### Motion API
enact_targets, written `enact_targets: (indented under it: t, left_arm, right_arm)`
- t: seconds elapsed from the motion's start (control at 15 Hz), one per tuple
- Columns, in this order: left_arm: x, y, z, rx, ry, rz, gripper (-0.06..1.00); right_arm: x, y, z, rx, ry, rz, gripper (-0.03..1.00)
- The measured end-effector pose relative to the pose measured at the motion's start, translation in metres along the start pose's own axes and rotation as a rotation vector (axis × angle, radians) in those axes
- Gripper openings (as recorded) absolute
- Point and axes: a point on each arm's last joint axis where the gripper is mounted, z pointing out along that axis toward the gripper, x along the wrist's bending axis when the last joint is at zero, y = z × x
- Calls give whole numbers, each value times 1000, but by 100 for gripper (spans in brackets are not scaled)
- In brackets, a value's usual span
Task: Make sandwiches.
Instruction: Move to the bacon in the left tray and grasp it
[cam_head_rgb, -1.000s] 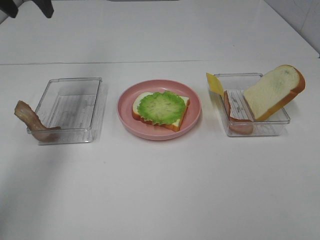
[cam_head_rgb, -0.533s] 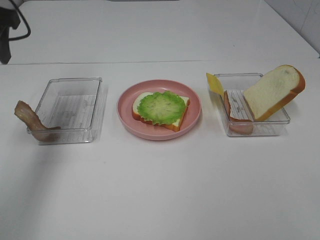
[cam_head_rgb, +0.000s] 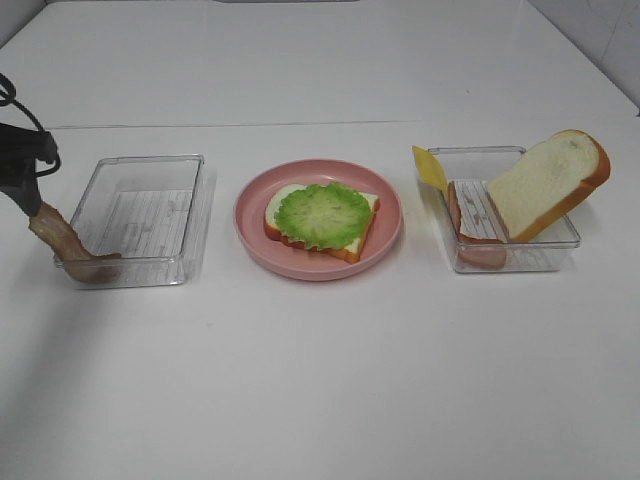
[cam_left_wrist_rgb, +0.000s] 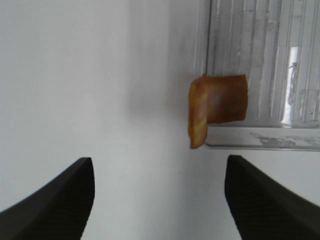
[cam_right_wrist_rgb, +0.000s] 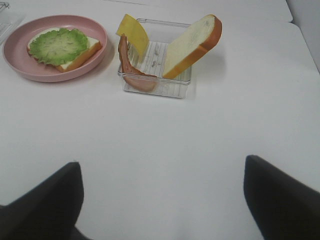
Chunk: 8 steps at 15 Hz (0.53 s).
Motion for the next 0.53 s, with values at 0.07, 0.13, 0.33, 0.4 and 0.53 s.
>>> enact_targets:
  t: [0.07,0.13,0.33,0.4,0.53]
  left_arm:
    - [-1,1,4,-3,-9,-4,68]
    - [-5,4,22,2,-39,-17,68]
    - [-7,5,39,13,-49,-19,66]
    - [-8,5,44,14,-50,-20,63]
    - [-9,7,45,2,-58,-28,54]
  right_arm:
    - [0,0,0,0,0,0,77]
    - [0,0,0,0,0,0,77]
    - [0,0,0,0,0,0,77]
    - [0,0,0,0,0,0,77]
    - [0,0,0,0,0,0,77]
